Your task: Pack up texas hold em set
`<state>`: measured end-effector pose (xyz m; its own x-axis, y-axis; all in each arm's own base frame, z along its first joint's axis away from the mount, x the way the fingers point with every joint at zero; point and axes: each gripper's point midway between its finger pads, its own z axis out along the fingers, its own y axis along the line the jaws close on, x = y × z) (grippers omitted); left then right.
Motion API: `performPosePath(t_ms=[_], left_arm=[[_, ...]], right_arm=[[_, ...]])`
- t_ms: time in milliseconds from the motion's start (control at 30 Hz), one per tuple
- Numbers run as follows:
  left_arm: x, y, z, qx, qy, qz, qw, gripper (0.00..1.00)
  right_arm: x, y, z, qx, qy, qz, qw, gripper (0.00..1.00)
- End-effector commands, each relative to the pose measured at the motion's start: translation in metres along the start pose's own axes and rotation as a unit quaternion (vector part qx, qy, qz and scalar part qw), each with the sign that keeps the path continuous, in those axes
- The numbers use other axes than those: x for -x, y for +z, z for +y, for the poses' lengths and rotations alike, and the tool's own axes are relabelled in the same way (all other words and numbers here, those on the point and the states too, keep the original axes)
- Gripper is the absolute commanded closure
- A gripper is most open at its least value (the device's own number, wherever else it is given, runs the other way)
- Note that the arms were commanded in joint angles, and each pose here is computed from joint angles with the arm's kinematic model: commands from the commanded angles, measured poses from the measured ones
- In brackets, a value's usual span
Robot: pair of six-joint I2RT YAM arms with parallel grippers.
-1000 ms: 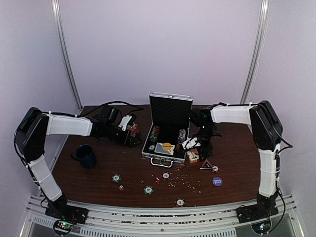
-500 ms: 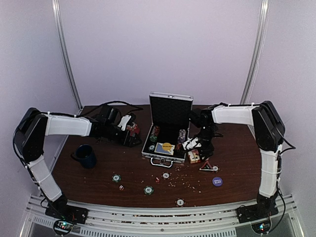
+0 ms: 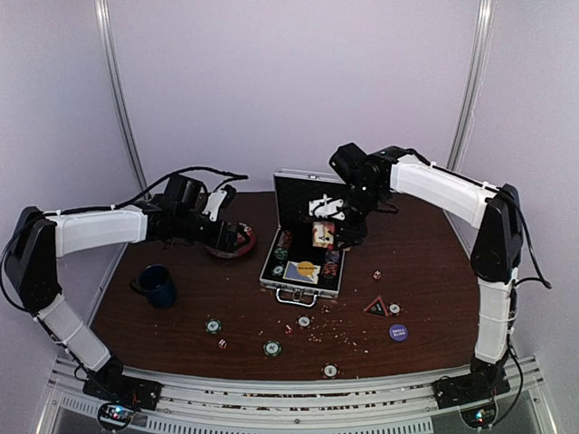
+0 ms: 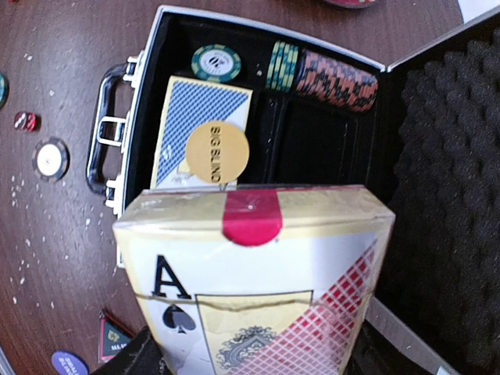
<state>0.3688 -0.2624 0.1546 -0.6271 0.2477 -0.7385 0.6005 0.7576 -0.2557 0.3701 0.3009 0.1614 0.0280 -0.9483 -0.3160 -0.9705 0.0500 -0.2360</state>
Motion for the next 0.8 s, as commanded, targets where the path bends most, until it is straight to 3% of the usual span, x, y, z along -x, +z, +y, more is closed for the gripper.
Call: performPosePath(t_ms=[0,367,767], left_arm=[[0.017,-0.018,0.017,0.038,0.004,-0.042,0.998,0.14],[0.015,-0.023,0.036,0.074,-0.011,-0.047,0.996,0.14],[0.014,-0.021,0.035,0.071,-0.014,-0.045,0.996,0.14]], right_arm=[[0.028,0.028,-0.019,-0.058,0.036,0.005,0.998,0.52],[0.061,0.065,-0.057,-0.111,0.068,-0.025,0.991,0.52],[0.031,0.101,-0.083,-0.159,0.083,0.024,0.983,0.52]])
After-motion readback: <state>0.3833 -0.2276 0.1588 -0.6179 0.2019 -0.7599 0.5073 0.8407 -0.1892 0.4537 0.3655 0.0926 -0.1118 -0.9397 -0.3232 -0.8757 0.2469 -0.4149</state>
